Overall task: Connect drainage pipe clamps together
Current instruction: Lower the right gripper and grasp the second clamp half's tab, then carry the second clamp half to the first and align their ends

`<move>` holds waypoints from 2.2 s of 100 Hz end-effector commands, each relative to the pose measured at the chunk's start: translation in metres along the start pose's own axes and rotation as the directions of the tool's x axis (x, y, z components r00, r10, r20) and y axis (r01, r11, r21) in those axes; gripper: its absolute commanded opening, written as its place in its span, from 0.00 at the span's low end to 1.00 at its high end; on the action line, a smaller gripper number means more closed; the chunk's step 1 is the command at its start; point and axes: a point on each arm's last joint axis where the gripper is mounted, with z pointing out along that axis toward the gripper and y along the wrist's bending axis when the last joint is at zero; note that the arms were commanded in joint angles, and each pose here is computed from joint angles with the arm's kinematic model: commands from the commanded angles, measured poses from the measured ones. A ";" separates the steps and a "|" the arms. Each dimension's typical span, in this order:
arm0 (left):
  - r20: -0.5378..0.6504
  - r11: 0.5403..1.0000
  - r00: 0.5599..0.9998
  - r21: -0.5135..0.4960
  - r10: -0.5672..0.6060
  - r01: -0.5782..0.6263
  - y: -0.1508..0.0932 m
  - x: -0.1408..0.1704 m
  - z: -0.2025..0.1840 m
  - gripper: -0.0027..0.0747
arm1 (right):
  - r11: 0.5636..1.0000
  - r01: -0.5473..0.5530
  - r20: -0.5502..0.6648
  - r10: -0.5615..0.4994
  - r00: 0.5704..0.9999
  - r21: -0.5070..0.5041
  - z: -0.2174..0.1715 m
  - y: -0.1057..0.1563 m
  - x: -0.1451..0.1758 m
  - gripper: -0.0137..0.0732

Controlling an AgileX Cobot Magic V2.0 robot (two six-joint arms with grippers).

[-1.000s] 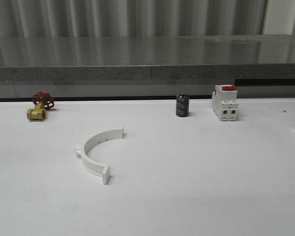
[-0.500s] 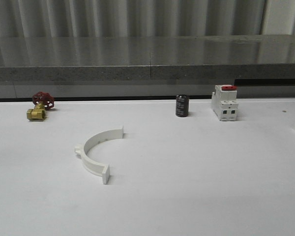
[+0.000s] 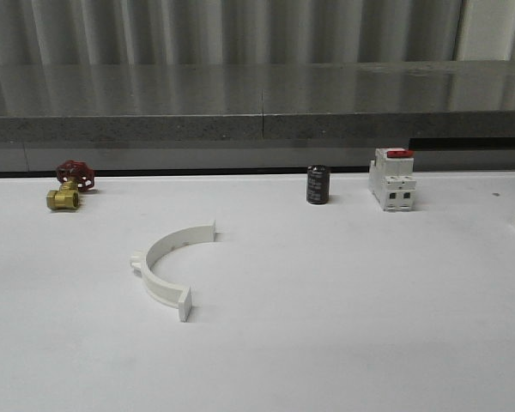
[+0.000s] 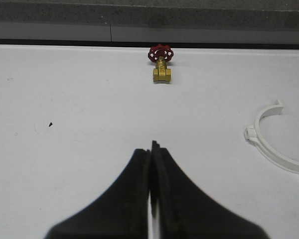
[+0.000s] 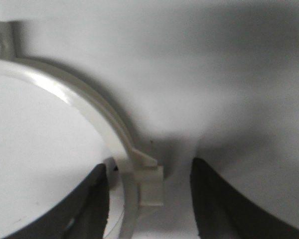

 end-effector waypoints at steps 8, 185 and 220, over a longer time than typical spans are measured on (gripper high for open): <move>0.087 1.000 0.996 0.012 -0.001 0.000 -0.001 -0.014 -0.003 0.01 | 1.000 0.002 0.080 -0.002 0.997 0.004 -0.020 0.001 -0.010 0.32; 0.081 1.000 0.997 0.012 -0.003 0.002 -0.001 -0.013 -0.003 0.01 | 0.982 -0.047 0.191 0.082 0.978 -0.182 -0.096 0.294 0.039 0.17; 0.081 1.000 0.997 0.012 -0.003 0.002 -0.001 -0.013 -0.003 0.01 | 0.980 -0.020 0.186 0.058 0.981 -0.198 -0.082 0.333 0.031 0.17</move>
